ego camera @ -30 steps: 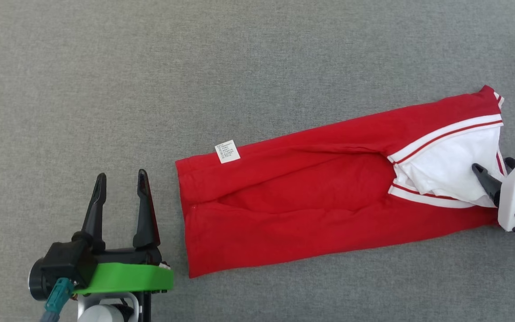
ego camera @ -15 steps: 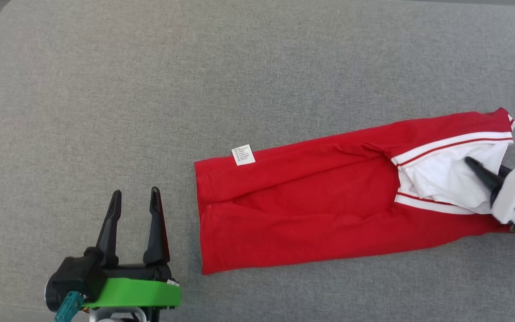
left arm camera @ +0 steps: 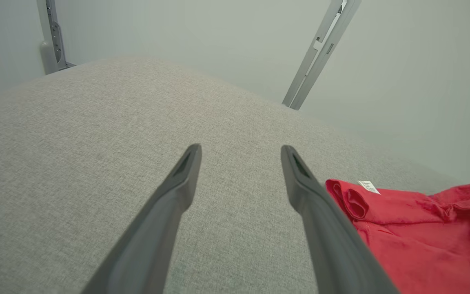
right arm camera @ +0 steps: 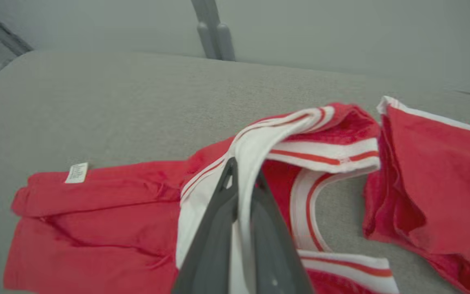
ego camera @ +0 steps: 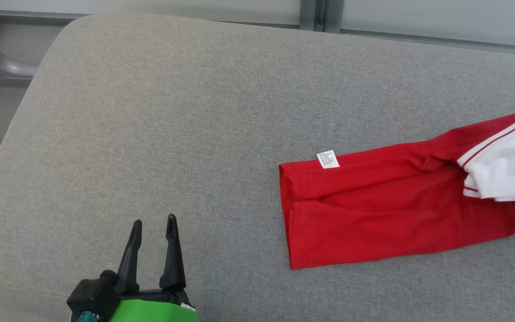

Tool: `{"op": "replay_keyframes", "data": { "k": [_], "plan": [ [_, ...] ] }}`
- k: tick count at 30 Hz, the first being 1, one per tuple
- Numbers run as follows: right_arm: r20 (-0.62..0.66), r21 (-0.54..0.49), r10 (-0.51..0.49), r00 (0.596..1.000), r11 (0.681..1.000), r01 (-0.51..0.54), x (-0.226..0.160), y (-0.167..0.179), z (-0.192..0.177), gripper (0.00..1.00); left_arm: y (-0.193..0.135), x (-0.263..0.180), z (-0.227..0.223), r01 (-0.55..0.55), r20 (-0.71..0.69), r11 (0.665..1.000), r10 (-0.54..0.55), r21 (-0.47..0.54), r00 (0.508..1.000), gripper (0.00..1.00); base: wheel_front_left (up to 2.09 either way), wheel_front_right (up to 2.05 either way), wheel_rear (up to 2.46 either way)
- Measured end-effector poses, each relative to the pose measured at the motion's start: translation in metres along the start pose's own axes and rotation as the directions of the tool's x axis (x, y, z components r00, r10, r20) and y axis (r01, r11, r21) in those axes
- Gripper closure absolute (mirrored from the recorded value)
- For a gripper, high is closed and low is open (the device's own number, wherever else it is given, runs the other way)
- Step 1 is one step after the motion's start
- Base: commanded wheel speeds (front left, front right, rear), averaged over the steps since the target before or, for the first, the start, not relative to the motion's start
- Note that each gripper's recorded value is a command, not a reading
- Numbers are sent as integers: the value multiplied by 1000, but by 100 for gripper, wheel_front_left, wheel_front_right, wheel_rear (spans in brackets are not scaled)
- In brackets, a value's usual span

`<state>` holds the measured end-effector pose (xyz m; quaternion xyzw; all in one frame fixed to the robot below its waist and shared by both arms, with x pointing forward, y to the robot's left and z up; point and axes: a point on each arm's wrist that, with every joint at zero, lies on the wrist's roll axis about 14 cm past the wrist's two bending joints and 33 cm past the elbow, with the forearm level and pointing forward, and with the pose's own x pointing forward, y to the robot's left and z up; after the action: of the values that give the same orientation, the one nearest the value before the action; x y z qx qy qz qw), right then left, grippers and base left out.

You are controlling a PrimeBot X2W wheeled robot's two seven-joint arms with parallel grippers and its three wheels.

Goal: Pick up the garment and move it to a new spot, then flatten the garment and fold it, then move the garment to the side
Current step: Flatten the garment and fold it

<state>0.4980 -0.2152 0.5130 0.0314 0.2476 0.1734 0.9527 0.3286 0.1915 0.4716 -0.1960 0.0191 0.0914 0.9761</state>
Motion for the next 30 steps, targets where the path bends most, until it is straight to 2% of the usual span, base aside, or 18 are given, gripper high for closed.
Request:
{"op": "replay_keyframes", "data": {
  "k": [2,6,8,12,21,26,29,30],
  "plan": [
    [-39,-30,101,994,994,-102,4,39,-9,100,1,-5,0,-11,0,1000,11,-17,1000,0,0,0,0],
    [-114,-18,307,945,950,-311,12,125,-43,100,0,-11,1,-18,1,999,18,-36,1000,0,0,0,0],
    [-132,4,367,921,929,-370,15,156,-57,92,1,-12,0,-29,-1,997,29,-70,1000,0,0,0,0],
    [-142,68,440,887,898,-435,25,202,-80,91,14,-13,7,-81,16,991,83,-108,996,0,0,0,0],
    [-165,47,469,868,883,-468,39,245,-90,90,21,-15,4,-99,8,991,101,-95,995,0,0,0,0],
    [-175,31,476,862,878,-478,42,259,-90,83,17,-16,-1,-87,-5,992,87,-93,996,0,0,0,0],
    [-203,27,474,857,878,-479,43,265,-97,70,13,-17,-5,-78,-18,992,76,-100,997,0,0,0,0],
    [-207,23,473,857,878,-479,43,267,-98,54,12,-18,-6,-77,-21,992,75,-101,997,0,0,0,0]
  ]
}}
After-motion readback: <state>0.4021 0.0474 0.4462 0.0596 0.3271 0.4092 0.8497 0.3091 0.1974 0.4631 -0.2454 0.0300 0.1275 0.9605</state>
